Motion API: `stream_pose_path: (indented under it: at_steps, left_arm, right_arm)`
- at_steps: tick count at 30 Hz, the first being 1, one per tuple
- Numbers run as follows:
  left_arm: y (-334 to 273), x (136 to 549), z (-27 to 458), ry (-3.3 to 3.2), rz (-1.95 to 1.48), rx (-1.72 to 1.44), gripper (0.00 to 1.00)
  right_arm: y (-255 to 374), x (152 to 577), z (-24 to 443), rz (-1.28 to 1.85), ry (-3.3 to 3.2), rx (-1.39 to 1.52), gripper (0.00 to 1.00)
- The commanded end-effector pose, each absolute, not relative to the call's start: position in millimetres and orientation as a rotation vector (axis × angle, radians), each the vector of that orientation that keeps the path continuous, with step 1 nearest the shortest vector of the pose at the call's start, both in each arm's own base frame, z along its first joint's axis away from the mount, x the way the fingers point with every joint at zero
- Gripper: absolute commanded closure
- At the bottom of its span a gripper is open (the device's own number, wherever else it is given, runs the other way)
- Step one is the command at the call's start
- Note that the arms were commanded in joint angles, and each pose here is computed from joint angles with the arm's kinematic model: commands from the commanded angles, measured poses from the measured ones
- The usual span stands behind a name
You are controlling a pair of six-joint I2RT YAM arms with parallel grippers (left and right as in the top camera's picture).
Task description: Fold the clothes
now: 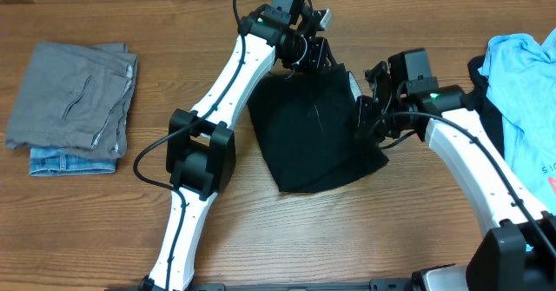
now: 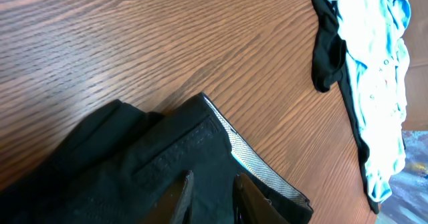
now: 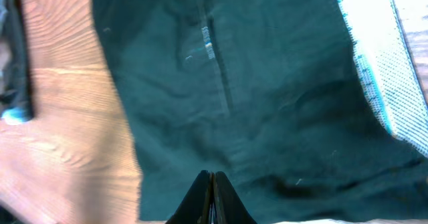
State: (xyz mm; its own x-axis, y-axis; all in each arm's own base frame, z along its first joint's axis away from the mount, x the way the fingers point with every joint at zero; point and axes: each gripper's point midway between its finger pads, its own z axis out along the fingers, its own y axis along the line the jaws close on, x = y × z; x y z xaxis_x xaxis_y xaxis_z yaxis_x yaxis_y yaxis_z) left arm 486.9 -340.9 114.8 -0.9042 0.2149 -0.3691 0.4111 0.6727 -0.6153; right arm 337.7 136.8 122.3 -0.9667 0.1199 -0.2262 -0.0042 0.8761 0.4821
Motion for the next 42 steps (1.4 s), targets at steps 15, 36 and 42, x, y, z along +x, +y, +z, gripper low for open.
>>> stream_pose_path:
  at_steps: [15,36,42]
  left_arm:
    - [-333.8,499.5,0.0,2.776,-0.892,0.435,0.75]
    - [-337.6,532.5,151.7,2.483,-1.043,0.493,0.59]
    - [-313.3,519.0,226.2,2.418,-1.023,0.472,0.58]
  right_arm:
    - [84.9,297.0,4.6,0.509,2.995,0.381,0.96]
    - [67.1,285.0,-14.7,0.337,3.083,0.405,0.96]
    - [76.1,304.1,41.5,0.414,3.029,0.382,0.96]
